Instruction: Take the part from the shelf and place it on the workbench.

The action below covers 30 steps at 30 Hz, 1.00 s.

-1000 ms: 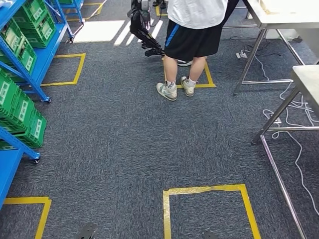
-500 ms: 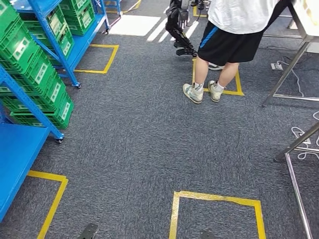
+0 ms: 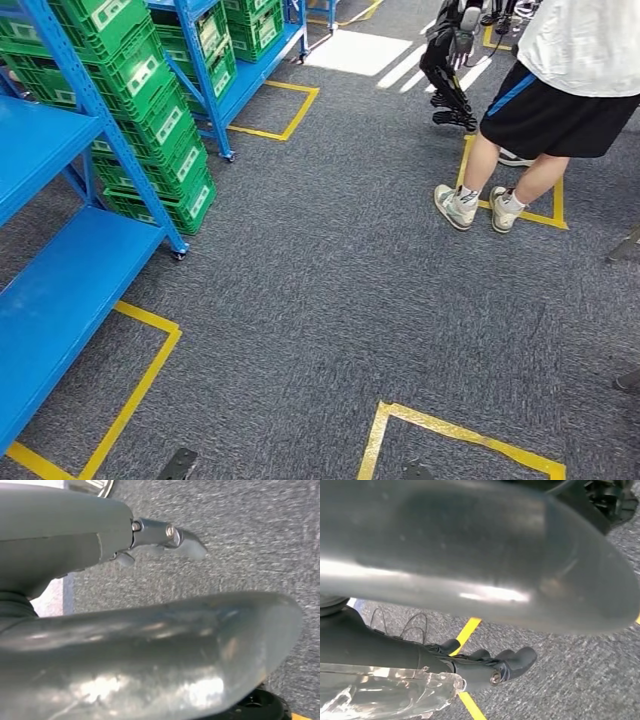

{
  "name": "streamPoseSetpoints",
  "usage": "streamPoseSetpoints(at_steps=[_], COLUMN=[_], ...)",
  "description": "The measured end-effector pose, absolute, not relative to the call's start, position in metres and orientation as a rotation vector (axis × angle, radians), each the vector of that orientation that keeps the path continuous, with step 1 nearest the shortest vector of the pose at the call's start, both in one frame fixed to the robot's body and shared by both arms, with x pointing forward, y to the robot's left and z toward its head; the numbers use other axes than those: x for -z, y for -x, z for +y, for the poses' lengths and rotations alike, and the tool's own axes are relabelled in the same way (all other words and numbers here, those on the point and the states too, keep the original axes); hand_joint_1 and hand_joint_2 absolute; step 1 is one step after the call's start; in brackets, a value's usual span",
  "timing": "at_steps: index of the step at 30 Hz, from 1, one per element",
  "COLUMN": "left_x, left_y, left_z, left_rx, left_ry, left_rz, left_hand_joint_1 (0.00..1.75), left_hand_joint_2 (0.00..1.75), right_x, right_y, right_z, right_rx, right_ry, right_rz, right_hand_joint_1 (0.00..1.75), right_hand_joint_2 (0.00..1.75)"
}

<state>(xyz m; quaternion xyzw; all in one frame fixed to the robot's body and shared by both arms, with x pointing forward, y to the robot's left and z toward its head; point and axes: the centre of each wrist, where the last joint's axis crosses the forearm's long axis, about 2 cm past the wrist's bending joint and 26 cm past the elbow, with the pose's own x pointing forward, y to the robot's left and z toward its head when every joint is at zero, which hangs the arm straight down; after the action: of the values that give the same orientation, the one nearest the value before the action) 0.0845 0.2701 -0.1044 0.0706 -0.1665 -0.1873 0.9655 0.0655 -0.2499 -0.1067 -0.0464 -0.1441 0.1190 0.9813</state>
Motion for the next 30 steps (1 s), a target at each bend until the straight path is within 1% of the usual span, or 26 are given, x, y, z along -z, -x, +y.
streamPoseSetpoints(at_steps=[22, 26, 30], left_x=[0.1043, 0.1049, 0.1048], left_y=[-0.0841, -0.0812, -0.0818], left_z=[0.2691, 0.269, 0.2702], left_rx=[0.384, 0.383, 0.374], left_ry=[-0.154, -0.152, -0.155], left_rz=[-0.344, -0.338, -0.338], left_hand_joint_1=[0.0, 0.0, 0.0], left_hand_joint_2=[0.0, 1.75, 1.75], right_x=[0.1075, 0.1077, 0.1075], right_y=[-0.0597, -0.0585, -0.0594], right_z=[-0.2501, -0.2502, -0.2491], right_rx=[-0.244, -0.25, -0.25], right_ry=[0.09, 0.09, 0.088], right_rz=[-0.292, -0.286, -0.282], right_hand_joint_1=[0.0, 0.0, 0.0], right_hand_joint_2=[0.0, 0.0, 0.0])
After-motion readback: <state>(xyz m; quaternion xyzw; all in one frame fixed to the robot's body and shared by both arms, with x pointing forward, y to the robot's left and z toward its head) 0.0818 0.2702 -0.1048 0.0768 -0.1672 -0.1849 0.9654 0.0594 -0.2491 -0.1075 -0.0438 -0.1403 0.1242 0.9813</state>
